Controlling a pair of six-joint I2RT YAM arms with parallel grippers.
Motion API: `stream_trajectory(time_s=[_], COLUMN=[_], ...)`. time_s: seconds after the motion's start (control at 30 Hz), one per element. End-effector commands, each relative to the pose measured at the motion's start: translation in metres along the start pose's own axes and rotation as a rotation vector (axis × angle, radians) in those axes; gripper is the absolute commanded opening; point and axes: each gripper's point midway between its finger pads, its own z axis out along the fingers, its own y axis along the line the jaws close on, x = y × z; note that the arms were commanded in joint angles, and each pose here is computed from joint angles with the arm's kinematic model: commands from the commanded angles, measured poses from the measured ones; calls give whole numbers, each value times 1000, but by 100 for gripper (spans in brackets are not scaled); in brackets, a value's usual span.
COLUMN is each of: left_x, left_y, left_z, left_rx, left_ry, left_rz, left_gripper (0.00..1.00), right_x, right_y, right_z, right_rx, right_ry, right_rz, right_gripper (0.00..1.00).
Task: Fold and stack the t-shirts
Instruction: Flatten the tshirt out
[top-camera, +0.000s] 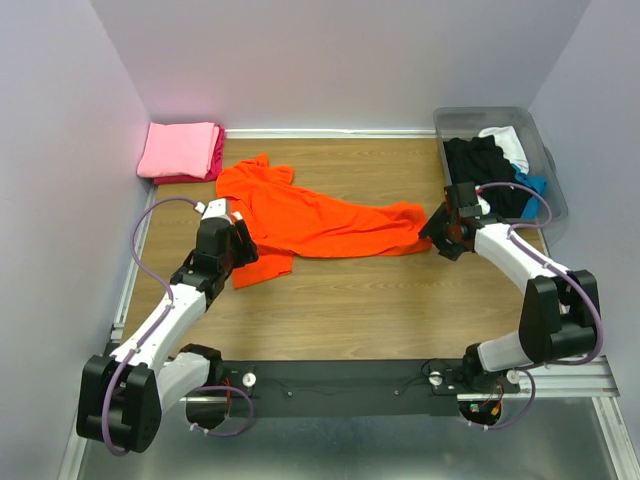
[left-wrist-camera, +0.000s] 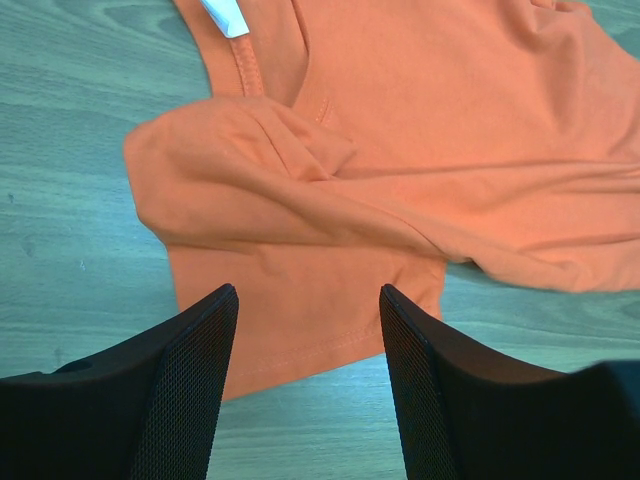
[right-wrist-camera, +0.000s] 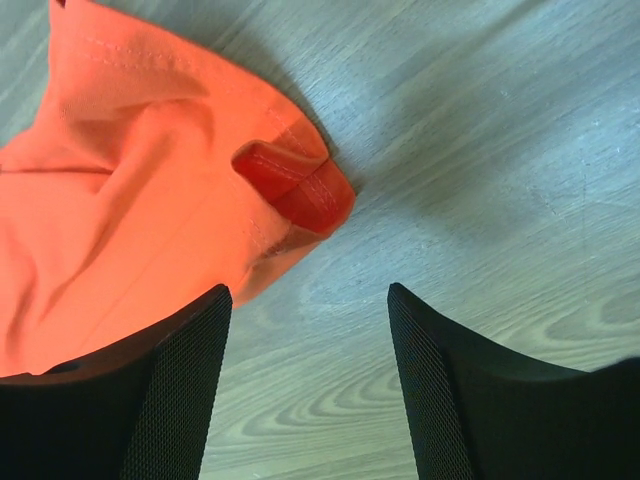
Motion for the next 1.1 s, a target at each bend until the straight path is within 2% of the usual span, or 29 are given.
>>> stream_trajectory(time_s=[0.0, 0.13, 0.4, 0.8, 1.07], left_x=[-8, -11, -12, -13, -14], left_y=[3, 1, -5, -11, -13], left_z=[-4, -7, -8, -9, -9], left_rx=[-26, -22, 6, 44, 51], left_ry=[-33, -47, -51, -53, -57], left_rz=[-8, -11, -5, 8, 9], left_gripper=[67, 67, 67, 67, 67], right_x=[-19, -20, -13, -19, -6], right_y=[2, 5, 8, 22, 8], right_z=[-2, 2, 17, 29, 39], right_rx=[32, 37, 69, 72, 125], right_ry=[-69, -81, -43, -28, -10], right_rz=[130, 252, 373, 431, 449], right_gripper=[70, 65, 64, 63, 57])
